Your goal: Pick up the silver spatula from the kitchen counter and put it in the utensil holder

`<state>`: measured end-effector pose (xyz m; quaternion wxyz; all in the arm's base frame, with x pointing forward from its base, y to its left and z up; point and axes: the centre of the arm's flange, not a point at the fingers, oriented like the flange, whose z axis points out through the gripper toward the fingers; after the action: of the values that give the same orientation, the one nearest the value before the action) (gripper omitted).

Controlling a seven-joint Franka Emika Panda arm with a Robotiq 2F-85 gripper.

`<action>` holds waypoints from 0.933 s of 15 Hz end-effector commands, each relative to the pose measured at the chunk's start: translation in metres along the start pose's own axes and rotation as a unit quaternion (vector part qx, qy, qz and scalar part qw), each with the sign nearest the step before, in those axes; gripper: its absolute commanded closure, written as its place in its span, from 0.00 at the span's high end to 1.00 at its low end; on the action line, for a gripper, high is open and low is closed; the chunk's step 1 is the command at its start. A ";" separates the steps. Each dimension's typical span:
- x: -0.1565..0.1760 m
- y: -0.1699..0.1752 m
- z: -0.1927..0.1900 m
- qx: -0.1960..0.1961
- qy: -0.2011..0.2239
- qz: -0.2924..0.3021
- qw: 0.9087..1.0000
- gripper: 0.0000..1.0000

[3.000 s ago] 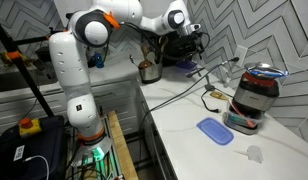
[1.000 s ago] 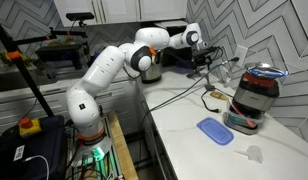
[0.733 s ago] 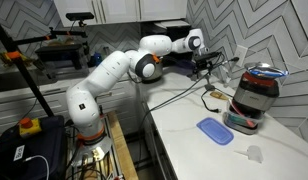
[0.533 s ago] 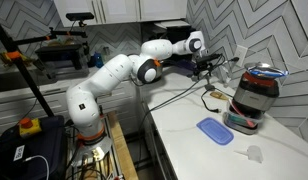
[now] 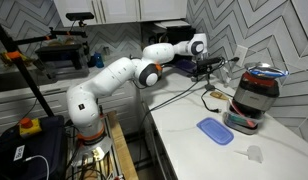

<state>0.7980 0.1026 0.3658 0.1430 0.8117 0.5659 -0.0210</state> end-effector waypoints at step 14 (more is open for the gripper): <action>0.021 0.057 0.022 0.120 0.057 0.020 0.991 1.00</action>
<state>0.7928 0.0916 0.3450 0.0745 0.8292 0.5529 -0.0342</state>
